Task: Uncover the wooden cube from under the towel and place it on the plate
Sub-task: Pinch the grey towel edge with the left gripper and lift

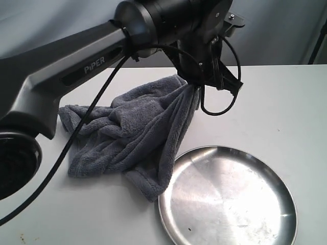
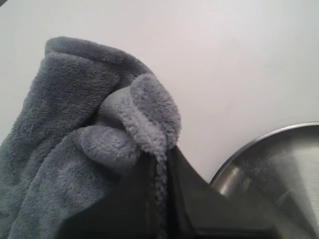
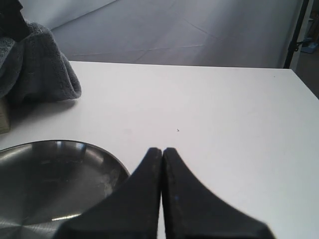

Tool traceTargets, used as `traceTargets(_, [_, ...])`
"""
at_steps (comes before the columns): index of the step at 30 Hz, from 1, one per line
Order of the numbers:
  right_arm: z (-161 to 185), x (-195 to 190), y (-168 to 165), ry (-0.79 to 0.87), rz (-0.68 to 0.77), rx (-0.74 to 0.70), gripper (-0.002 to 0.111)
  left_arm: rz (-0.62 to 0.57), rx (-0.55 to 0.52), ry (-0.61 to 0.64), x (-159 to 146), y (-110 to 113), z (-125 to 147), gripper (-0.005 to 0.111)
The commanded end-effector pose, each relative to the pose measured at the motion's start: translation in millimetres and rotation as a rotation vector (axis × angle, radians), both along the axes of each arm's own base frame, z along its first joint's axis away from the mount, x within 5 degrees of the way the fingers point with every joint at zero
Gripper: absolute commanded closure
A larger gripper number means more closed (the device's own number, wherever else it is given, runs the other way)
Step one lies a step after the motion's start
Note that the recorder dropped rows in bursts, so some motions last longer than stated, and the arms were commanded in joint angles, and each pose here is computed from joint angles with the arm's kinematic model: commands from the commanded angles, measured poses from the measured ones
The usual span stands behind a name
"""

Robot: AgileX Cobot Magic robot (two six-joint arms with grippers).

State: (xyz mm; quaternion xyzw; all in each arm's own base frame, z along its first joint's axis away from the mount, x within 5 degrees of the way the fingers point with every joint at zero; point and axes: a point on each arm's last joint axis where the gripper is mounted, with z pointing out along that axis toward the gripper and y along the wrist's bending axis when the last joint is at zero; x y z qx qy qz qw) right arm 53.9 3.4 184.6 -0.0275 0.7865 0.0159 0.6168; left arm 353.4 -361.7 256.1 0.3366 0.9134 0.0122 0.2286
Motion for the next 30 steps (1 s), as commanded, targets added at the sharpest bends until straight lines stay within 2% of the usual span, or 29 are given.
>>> traceTargets(1, [-0.1, 0.1, 0.1, -0.01, 0.002, 0.001, 0.108, -0.003, 0.043, -0.015, -2.0, 7.8, 1.0, 0.107])
traceTargets(8, [-0.1, 0.1, 0.1, -0.01, 0.002, 0.001, 0.108, 0.071, 0.072, -0.017, 2.0, 25.7, 0.8, 0.107])
traceTargets(14, [-0.1, 0.1, 0.1, -0.01, 0.002, 0.001, 0.108, 0.203, -0.004, 0.078, 23.9, 59.8, -1.8, 0.107])
traceTargets(17, [-0.1, 0.1, 0.1, -0.01, 0.002, 0.001, 0.108, 0.212, -0.019, 0.116, 30.3, 74.3, -2.5, 0.107])
traceTargets(24, [-0.1, 0.1, 0.1, -0.01, 0.002, 0.001, 0.108, 0.264, -0.015, 0.113, 42.8, 107.0, 5.6, 0.107])
traceTargets(30, [-0.1, 0.1, 0.1, -0.01, 0.002, 0.001, 0.108, 0.298, -0.027, 0.112, 46.2, 123.3, 13.0, 0.107])
